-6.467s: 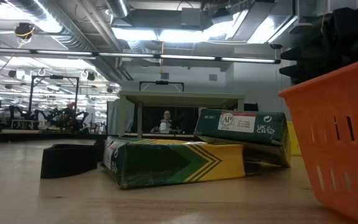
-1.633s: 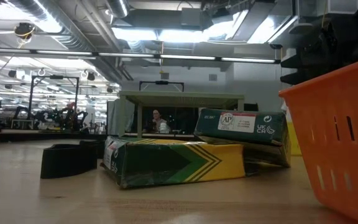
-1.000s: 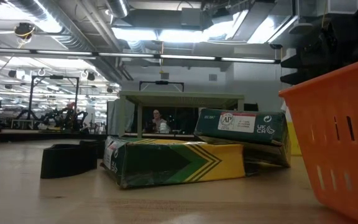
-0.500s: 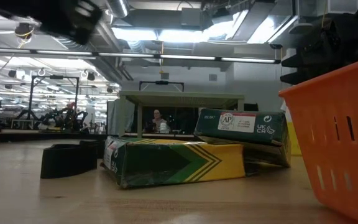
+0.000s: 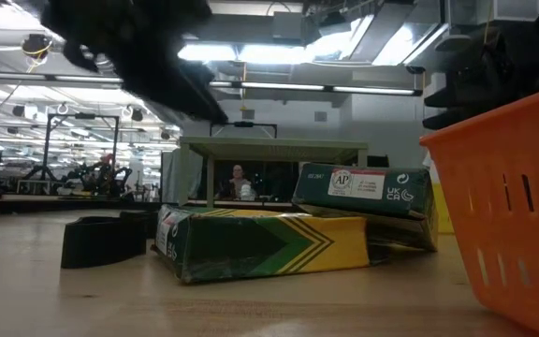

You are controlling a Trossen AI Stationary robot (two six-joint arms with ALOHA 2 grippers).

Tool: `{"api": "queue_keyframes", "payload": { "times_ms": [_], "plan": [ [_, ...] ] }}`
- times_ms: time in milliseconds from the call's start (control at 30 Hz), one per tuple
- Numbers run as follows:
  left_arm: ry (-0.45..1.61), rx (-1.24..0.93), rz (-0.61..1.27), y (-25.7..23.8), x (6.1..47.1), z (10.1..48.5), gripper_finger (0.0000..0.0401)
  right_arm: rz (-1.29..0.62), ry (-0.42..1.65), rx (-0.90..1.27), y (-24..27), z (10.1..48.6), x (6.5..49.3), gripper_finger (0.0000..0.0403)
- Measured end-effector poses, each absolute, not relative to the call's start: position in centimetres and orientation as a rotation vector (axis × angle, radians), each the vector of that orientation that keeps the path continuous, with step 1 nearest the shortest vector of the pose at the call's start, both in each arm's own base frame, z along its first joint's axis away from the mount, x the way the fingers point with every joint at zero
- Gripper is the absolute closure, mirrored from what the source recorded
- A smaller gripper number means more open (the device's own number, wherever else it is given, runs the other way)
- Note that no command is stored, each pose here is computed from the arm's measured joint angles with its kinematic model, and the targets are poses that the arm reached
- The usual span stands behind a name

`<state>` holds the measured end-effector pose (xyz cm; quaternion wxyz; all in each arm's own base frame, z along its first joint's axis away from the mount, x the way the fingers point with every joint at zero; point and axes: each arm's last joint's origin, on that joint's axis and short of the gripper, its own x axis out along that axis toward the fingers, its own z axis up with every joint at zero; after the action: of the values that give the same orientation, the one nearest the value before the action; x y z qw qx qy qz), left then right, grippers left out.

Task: Pick & Place Office Desk Supplies
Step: Put the black rubber band into the orange bin

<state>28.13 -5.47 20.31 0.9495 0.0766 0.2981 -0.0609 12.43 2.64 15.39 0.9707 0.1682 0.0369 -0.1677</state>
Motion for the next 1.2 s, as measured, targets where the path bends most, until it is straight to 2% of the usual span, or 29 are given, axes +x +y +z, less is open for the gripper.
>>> {"api": "queue_keyframes", "payload": {
  "times_ms": [300, 633, 867, 1200],
  "plan": [
    [0.888, 0.165, 0.059, -3.1, 28.9, 14.9, 0.026, -0.351, 0.126, 0.321, 2.6, 14.8, 12.4, 0.0147],
    [0.957, 0.124, 0.102, -2.6, 27.9, 15.4, 0.026, -0.363, 0.149, 0.306, 2.6, 14.5, 12.5, 0.0147],
    [0.893, 0.077, 0.039, -3.7, 27.3, 17.3, 0.026, -0.368, 0.168, 0.299, 2.7, 14.3, 12.6, 0.0147],
    [0.984, 0.069, 0.092, -3.1, 27.5, 15.5, 0.026, -0.401, 0.175, 0.319, 2.6, 14.0, 12.6, 0.0147]
  ]
}}
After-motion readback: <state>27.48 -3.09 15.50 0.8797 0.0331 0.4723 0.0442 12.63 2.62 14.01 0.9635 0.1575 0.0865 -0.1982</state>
